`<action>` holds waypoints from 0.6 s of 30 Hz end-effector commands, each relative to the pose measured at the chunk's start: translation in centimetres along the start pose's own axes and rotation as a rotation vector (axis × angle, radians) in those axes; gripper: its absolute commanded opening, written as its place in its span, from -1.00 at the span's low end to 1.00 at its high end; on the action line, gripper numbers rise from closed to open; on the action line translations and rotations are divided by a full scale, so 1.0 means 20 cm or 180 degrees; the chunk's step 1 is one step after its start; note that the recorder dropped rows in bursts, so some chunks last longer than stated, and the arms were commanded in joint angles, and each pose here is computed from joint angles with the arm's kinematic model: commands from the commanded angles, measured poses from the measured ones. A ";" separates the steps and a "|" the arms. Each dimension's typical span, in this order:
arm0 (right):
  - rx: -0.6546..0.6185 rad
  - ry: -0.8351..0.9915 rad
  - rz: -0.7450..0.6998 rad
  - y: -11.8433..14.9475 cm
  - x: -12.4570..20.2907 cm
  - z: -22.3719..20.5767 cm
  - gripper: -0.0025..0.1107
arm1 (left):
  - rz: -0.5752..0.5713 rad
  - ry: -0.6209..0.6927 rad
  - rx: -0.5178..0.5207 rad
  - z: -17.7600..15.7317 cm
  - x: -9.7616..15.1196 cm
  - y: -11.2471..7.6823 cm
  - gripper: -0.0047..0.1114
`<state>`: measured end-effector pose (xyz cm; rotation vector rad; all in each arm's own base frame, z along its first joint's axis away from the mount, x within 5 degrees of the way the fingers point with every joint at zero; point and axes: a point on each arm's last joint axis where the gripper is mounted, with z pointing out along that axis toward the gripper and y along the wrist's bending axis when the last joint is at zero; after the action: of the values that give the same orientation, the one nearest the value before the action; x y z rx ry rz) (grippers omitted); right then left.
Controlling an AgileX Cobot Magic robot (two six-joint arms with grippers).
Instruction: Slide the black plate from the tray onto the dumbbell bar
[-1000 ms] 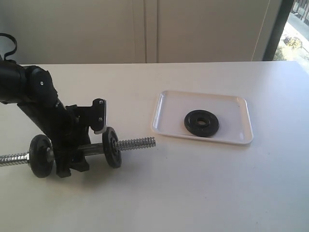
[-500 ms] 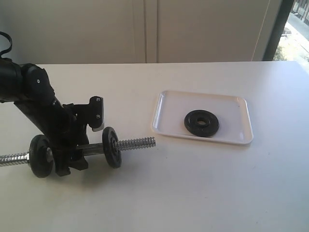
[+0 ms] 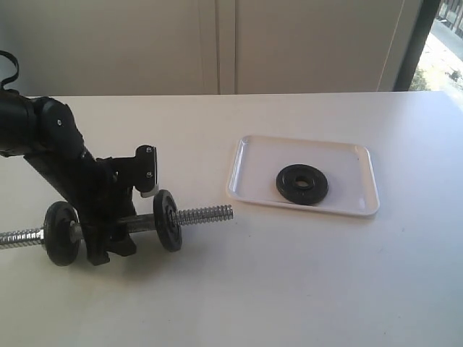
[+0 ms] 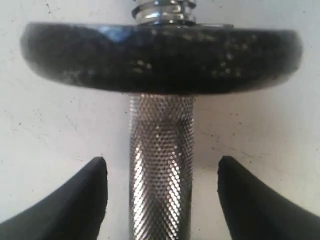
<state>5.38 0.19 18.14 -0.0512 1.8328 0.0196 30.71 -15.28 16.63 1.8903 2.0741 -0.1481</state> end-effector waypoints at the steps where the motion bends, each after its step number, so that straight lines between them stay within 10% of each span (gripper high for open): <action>1: 0.0008 -0.0044 0.0011 0.00 -0.01 0.00 -0.96 | -0.0035 -0.0007 0.0075 0.01 0.00 -0.01 0.05; 18: 0.0031 -0.0044 -0.0061 0.00 -0.01 0.00 -0.96 | -0.0229 -0.0246 0.0066 -0.07 -0.04 -0.03 -0.92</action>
<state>5.38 0.15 18.14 -0.0595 1.8324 0.0067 30.60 -15.57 16.70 1.8234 2.1005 -0.2114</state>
